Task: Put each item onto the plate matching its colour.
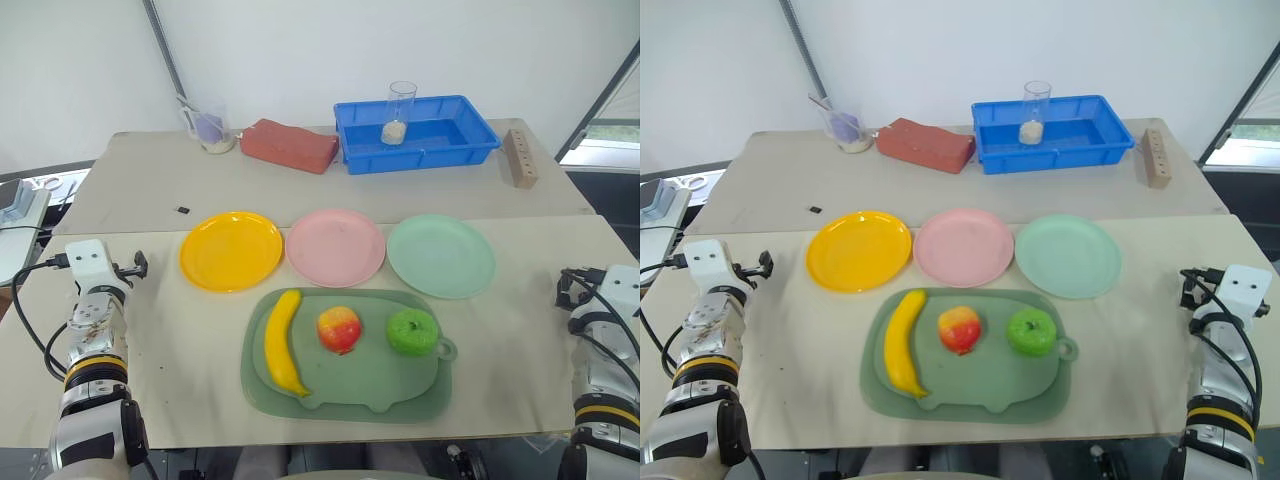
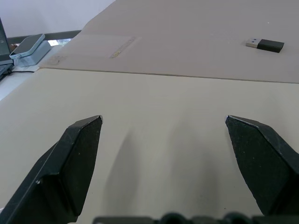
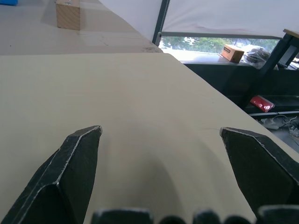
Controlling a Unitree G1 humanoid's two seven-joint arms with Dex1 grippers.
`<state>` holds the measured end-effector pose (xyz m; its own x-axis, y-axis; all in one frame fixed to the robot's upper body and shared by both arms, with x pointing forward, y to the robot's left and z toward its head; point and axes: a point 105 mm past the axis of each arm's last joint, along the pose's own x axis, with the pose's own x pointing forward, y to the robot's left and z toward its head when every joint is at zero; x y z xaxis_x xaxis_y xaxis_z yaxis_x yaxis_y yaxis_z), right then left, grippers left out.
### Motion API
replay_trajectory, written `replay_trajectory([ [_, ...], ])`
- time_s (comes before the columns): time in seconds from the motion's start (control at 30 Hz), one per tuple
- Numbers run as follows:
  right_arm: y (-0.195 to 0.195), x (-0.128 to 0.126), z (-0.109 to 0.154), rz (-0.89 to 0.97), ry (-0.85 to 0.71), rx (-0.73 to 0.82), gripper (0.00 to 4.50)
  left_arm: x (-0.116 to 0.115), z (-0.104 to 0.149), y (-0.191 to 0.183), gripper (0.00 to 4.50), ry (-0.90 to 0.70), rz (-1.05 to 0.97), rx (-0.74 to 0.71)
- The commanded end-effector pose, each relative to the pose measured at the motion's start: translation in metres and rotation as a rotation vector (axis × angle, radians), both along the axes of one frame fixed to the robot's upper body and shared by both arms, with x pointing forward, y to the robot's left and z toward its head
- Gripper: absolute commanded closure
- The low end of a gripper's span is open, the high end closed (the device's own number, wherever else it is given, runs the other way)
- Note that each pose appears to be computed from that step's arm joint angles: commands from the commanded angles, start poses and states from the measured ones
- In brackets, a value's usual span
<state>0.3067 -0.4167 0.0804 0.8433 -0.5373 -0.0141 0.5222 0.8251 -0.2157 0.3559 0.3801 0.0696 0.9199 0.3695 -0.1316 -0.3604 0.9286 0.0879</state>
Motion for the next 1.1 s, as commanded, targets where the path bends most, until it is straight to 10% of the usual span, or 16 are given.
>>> replay_trajectory([
  [0.03, -0.001, 0.004, 0.016, 0.004, -0.043, -0.018, 0.01, 0.000, 0.022, 0.008, 0.00, -0.056, 0.002, 0.048],
  [0.3, 0.018, 0.026, 0.069, 0.164, -0.120, -0.130, 0.01, -0.010, 0.077, -0.011, 0.00, -0.172, -0.253, 0.111],
  [0.6, 0.146, 0.048, 0.134, 0.887, -0.096, -0.177, 0.01, -0.066, 0.090, -0.147, 0.00, -0.027, -0.963, 0.048],
  [0.87, 0.280, -0.020, 0.136, 1.614, 0.072, -0.070, 0.01, -0.102, 0.057, -0.210, 0.00, 0.142, -1.211, -0.067],
  [1.1, 0.317, -0.070, 0.144, 1.885, 0.208, -0.075, 0.01, -0.111, 0.036, -0.233, 0.00, 0.224, -1.222, -0.149],
])
